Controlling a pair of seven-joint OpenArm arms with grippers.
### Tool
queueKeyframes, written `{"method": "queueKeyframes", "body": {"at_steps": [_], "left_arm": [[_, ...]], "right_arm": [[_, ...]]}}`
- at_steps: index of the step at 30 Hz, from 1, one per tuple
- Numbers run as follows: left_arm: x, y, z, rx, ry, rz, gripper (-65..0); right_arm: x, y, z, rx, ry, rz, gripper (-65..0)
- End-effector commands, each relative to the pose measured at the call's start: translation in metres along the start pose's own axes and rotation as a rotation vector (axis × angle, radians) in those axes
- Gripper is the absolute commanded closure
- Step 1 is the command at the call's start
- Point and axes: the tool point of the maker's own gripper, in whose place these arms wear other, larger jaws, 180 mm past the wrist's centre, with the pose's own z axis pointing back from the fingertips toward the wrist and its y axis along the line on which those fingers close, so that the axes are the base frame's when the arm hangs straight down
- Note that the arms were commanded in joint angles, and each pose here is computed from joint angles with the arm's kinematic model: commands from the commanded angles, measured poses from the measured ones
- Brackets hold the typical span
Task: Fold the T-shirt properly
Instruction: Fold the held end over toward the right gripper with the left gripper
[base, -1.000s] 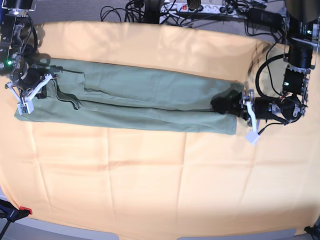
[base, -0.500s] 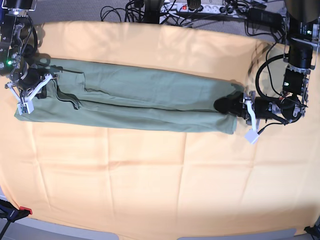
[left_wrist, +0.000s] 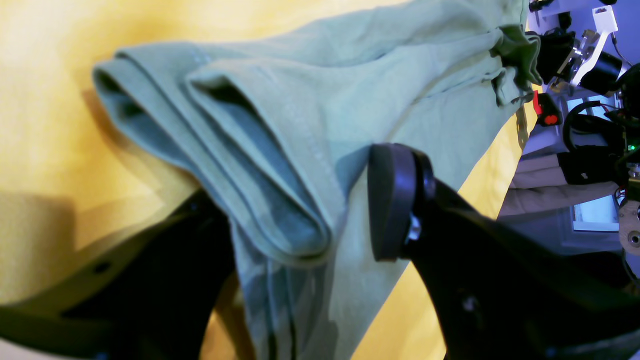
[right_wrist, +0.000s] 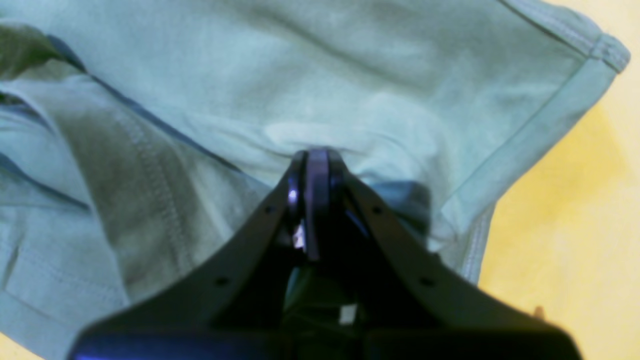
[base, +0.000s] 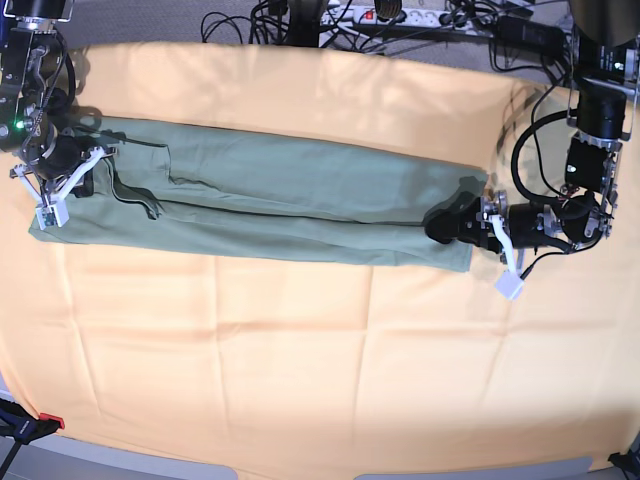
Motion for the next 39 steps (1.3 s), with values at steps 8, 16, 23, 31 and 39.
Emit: {"method": "queueKeyframes", "body": {"at_steps": [8, 16, 23, 31, 39], "left_arm": [[-0.003, 0.014, 0.009, 0.083, 0.055, -0.032, 0.0], [-0.001, 0.009, 0.008, 0.054, 0.041, -0.042, 0.0], [0.007, 0.007, 0.010, 0.051, 0.038, -0.063, 0.0], [0.030, -0.027, 0.014, -0.110, -0.022, -0.141, 0.0], [0.029, -0.031, 0.014, -0.119, 0.006, -0.183, 0.0]], "right_arm": [[0.006, -0.007, 0.003, -0.015, -0.010, 0.017, 0.0], [0.006, -0.005, 0.003, -0.002, -0.009, 0.034, 0.0], [0.005, -0.005, 0.003, 0.000, -0.003, 0.054, 0.0], [0.003, -0.007, 0.003, -0.012, 0.006, 0.064, 0.0], [0.004, -0.007, 0.003, -0.012, 0.005, 0.064, 0.0]]}}
